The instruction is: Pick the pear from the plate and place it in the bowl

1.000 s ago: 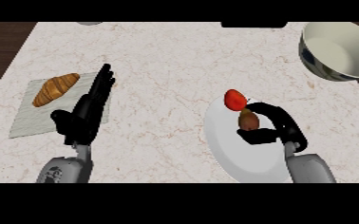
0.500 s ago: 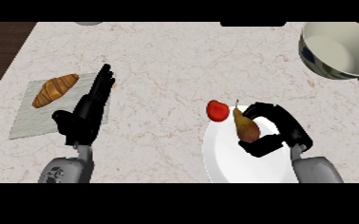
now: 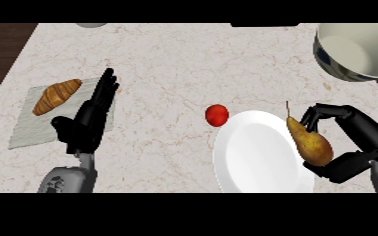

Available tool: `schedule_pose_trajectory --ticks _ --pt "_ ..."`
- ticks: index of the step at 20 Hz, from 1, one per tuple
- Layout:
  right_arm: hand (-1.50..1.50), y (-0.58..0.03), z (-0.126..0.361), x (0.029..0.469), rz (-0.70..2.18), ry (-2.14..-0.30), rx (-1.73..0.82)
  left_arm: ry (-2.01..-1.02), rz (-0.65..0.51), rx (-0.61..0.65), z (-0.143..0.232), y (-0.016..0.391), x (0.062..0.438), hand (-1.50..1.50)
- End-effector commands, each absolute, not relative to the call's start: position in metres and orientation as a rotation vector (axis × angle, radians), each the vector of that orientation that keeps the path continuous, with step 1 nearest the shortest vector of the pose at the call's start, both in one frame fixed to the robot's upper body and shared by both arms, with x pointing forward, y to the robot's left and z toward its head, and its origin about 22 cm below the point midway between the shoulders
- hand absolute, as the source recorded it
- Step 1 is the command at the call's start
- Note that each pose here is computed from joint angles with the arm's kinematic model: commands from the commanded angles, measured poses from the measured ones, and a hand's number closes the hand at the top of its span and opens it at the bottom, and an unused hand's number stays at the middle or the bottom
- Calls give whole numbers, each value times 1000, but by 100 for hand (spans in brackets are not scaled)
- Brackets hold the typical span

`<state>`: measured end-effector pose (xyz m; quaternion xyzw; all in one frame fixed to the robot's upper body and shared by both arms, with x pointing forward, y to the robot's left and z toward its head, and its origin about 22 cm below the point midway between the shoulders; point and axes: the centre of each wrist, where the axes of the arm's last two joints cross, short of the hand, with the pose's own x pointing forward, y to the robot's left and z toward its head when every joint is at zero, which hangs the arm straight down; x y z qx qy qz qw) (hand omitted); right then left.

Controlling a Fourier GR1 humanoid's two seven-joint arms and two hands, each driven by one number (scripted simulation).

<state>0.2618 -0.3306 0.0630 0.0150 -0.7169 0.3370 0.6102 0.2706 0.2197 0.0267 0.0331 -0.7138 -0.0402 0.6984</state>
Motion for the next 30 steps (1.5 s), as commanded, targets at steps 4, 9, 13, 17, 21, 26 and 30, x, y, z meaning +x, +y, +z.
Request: schedule_pose_trajectory --ticks 4,9,13,17,21,26,30 --pt "150 -361 126 243 765 -2015 -80 -1601 -103 80 35 198 267 0" --pt "150 -386 180 225 759 -2032 -258 -1593 -97 68 32 213 264 0" --pt "150 -374 220 234 702 -2002 -367 -1597 -96 77 22 225 272 0" --pt "150 -370 259 251 670 -1980 -420 -1595 -106 60 15 197 272 0" --pt "150 -365 270 263 616 -1954 -439 -1584 -115 48 26 225 273 0" --pt "150 -380 269 304 595 -1907 -463 -1607 -100 58 26 222 277 0" --pt "150 -391 258 320 672 -1833 -712 -1602 -128 48 38 200 278 0"
